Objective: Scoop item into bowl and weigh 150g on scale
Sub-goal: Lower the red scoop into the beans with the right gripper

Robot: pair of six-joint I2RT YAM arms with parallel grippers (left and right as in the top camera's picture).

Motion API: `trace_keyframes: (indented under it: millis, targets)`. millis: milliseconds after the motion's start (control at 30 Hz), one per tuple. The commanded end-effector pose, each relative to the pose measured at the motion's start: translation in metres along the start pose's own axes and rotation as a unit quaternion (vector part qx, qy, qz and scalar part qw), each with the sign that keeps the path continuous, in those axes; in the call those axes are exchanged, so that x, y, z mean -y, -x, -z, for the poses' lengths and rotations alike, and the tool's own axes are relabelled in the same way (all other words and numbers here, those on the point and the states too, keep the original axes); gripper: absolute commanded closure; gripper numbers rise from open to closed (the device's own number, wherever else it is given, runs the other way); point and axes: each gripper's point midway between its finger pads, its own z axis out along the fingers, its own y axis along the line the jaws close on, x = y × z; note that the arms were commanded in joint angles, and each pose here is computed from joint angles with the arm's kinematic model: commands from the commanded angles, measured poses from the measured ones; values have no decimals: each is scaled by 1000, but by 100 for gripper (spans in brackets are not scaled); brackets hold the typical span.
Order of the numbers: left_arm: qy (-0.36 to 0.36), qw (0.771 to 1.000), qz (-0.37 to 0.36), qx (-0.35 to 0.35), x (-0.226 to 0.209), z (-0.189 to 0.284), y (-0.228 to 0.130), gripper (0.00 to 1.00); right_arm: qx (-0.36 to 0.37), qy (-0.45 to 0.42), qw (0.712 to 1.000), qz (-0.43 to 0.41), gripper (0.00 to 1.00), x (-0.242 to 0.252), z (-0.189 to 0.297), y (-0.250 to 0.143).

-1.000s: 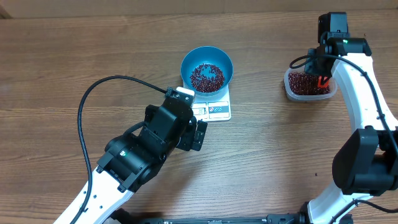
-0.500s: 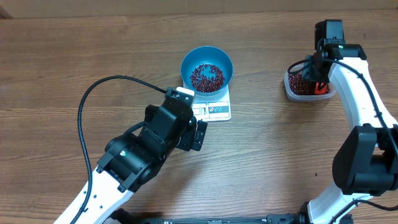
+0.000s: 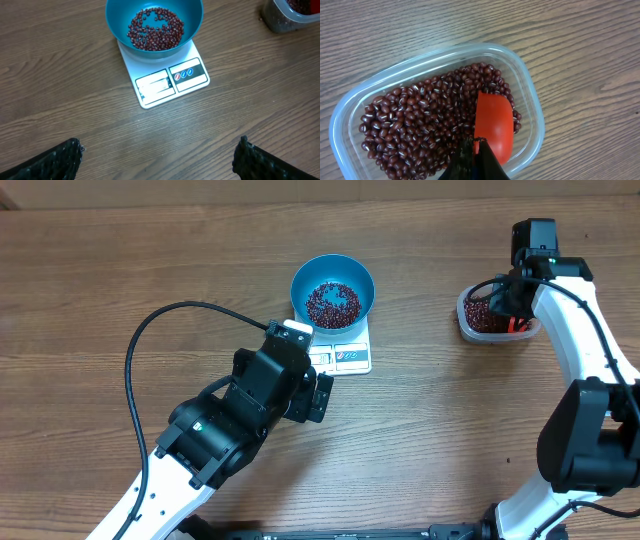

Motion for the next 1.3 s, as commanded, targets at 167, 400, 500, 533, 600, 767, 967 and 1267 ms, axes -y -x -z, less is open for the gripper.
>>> trace_keyframes:
  millis: [167,400,500,533,600,767,967,1267]
  targets:
    - [-2,1000,-9,-2,1,-2,0,0,-9,14,1000,-8,96,1,-3,-7]
    - [-2,1000,-9,-2,1,-2,0,0,-15,52,999,6,96,-12,-2,-9]
    - [-2,1000,-9,-2,1,-2,0,1,-15,55,998,7,96,-13,-2,-9]
    - [-2,1000,-9,-2,1,-2,0,0,-15,55,998,7,96,-13,-2,-9]
    - [-2,1000,-9,-2,1,-2,0,1,-15,56,998,7,96,-13,-2,-9]
    - [-2,1000,-9,-2,1,-2,0,1,-14,82,997,6,96,-22,-1,-8]
    - [-2,1000,-10,-2,1,-2,0,1,-11,97,995,6,96,-27,0,-6]
    - [-2,1000,-9,-2,1,-2,0,0,-12,122,992,18,96,-36,2,-7]
